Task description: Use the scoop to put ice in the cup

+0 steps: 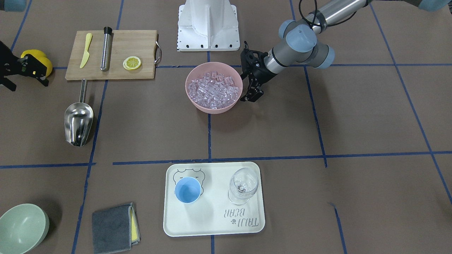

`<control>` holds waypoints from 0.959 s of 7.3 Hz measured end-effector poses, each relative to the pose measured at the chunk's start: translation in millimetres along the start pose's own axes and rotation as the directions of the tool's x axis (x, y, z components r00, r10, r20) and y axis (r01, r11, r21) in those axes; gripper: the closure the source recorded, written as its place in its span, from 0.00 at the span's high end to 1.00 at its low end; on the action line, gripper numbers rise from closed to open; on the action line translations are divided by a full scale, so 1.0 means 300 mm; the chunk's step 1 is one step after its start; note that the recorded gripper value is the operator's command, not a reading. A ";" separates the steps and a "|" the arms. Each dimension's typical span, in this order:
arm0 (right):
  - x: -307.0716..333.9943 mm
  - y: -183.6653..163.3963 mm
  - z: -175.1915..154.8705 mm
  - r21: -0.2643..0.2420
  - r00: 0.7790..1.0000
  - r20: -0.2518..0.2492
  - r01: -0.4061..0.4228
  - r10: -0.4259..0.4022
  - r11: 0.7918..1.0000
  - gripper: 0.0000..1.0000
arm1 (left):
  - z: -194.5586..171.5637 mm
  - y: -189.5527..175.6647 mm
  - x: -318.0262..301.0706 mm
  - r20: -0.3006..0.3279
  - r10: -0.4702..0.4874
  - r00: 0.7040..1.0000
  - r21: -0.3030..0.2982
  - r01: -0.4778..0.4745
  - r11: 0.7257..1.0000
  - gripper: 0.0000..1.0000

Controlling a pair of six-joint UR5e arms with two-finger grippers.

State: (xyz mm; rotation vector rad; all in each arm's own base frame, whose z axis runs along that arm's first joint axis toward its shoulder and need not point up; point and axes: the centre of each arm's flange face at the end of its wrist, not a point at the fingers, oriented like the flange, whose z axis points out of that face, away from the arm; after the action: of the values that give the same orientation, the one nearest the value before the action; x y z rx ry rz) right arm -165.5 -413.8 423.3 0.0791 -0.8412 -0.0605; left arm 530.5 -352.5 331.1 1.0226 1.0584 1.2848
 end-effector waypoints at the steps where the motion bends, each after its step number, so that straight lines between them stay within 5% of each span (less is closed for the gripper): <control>1: -0.041 0.039 0.025 0.015 1.000 0.014 -0.015 0.015 1.000 0.99 | 0.012 0.005 0.007 -0.004 0.010 1.000 0.020 -0.010 1.000 1.00; 3: -0.071 0.139 0.096 0.046 0.998 0.037 -0.050 0.049 0.998 0.97 | 0.016 0.010 0.009 -0.004 0.018 1.000 0.040 -0.018 0.999 1.00; 5: -0.154 0.219 0.211 0.068 0.997 -0.003 -0.075 0.075 0.995 0.99 | 0.015 0.009 0.007 -0.002 0.018 1.000 0.044 -0.017 0.999 1.00; 7: -0.185 0.263 0.307 0.027 0.998 -0.025 -0.062 0.063 0.998 0.99 | 0.013 0.010 0.005 -0.001 0.016 1.000 0.045 -0.016 0.999 1.00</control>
State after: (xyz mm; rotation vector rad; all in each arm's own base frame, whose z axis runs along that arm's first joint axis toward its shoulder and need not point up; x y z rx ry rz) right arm -269.4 -334.8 450.8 0.0778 -0.8178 0.0102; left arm 533.8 -351.0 334.9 1.0656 1.0864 1.2799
